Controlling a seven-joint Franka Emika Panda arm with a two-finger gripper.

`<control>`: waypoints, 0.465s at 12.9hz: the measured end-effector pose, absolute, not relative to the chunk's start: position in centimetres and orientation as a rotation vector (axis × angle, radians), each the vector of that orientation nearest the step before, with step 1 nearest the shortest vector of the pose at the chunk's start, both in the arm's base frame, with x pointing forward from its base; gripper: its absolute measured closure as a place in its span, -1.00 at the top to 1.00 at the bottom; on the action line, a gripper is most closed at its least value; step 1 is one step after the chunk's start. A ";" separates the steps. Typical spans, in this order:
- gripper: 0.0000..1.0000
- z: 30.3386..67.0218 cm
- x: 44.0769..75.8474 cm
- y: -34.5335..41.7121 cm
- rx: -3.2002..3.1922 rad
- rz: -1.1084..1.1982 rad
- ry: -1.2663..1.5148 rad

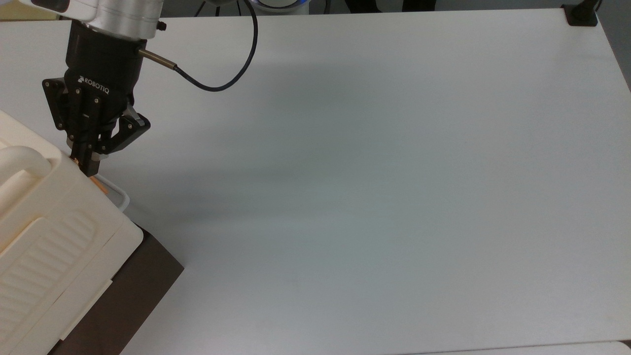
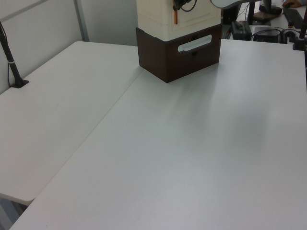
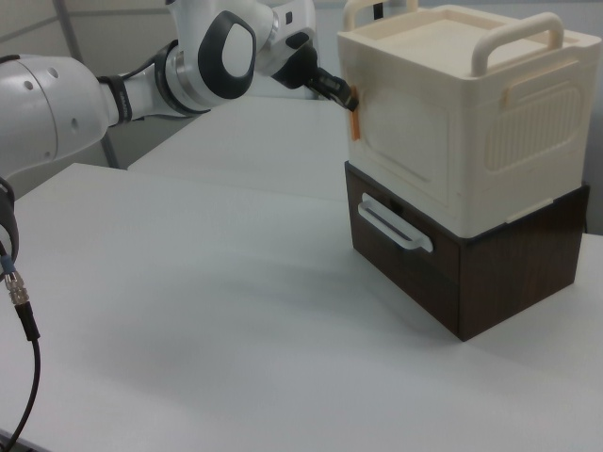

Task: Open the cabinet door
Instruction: 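Pull the gripped door edge outward, swinging the door open on its hinge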

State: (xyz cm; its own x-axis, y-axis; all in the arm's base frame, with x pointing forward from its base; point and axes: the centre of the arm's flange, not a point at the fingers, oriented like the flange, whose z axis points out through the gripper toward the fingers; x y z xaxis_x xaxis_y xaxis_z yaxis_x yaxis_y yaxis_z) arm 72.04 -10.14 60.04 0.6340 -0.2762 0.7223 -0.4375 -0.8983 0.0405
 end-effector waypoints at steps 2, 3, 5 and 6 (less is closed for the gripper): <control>-0.72 60.1 72.0 -10.1 2.648 1.102 -0.590; -0.72 60.2 71.9 -10.0 2.651 1.088 -0.593; -0.72 60.5 71.4 -9.3 2.674 1.018 -0.610; -0.72 60.8 71.0 -9.0 2.688 0.987 -0.617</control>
State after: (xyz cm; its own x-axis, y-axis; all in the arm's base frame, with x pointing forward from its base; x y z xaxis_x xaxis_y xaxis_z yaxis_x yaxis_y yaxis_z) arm 71.01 -9.05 60.75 0.6878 -0.3110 0.6559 -0.4533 -0.8898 0.0534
